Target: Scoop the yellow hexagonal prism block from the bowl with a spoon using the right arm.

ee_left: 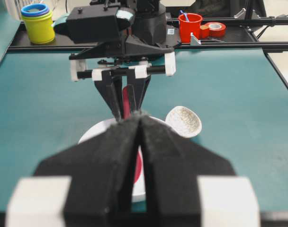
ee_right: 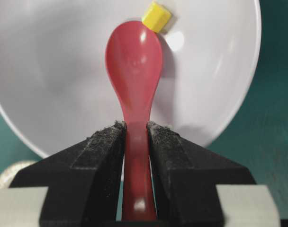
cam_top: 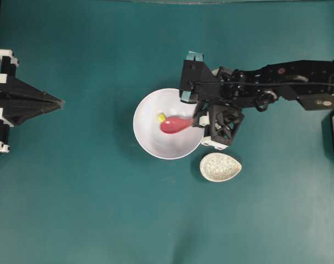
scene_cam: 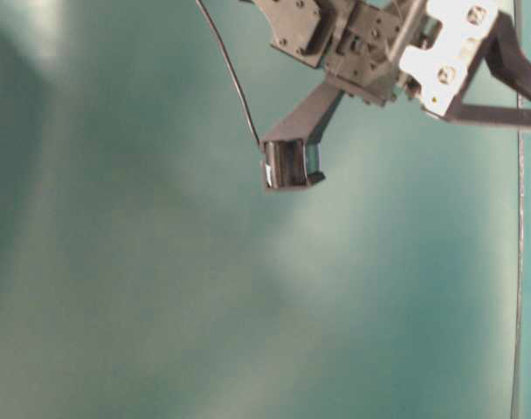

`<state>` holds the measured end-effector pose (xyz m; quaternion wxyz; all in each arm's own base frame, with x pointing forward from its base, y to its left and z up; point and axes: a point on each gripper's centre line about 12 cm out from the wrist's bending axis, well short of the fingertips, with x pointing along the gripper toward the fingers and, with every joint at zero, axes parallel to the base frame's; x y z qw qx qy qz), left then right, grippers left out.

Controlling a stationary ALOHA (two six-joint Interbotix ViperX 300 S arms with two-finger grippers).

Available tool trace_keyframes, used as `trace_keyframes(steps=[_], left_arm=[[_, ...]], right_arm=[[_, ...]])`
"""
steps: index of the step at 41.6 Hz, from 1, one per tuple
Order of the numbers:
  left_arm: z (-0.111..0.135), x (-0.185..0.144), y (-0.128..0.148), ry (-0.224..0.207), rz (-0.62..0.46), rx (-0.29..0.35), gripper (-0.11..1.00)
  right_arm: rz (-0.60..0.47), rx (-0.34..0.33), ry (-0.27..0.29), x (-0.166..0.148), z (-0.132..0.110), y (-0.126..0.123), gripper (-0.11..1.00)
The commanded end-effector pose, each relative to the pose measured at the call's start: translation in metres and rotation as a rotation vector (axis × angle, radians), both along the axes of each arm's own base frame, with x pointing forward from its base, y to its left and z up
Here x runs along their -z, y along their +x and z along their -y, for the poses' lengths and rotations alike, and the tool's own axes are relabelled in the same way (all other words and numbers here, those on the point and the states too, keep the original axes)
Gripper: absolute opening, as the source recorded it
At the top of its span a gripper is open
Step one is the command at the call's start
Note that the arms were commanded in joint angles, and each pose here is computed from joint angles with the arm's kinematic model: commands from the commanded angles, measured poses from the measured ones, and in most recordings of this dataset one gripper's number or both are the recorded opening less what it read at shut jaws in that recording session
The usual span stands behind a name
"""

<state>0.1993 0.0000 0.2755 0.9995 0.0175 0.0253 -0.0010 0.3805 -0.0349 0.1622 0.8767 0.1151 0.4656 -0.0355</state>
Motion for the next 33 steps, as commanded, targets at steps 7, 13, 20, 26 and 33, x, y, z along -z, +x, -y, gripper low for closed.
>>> trace_keyframes(steps=[7, 13, 20, 26, 33], left_arm=[[0.000, -0.006, 0.002, 0.001, 0.018, 0.001, 0.00], [0.000, -0.006, 0.002, 0.001, 0.017, 0.002, 0.00], [0.000, -0.006, 0.002, 0.001, 0.017, 0.001, 0.00], [0.000, -0.006, 0.002, 0.001, 0.017, 0.002, 0.00], [0.000, -0.006, 0.002, 0.001, 0.017, 0.002, 0.00]], right_arm=[[0.087, 0.008, -0.023, -0.019, 0.005, 0.019, 0.23], [0.122, 0.013, -0.037, -0.023, 0.007, 0.024, 0.23], [0.154, 0.022, -0.042, -0.028, 0.008, 0.026, 0.23], [0.205, 0.026, -0.042, -0.049, 0.008, 0.026, 0.23], [0.249, 0.042, -0.015, -0.077, 0.005, 0.016, 0.23]])
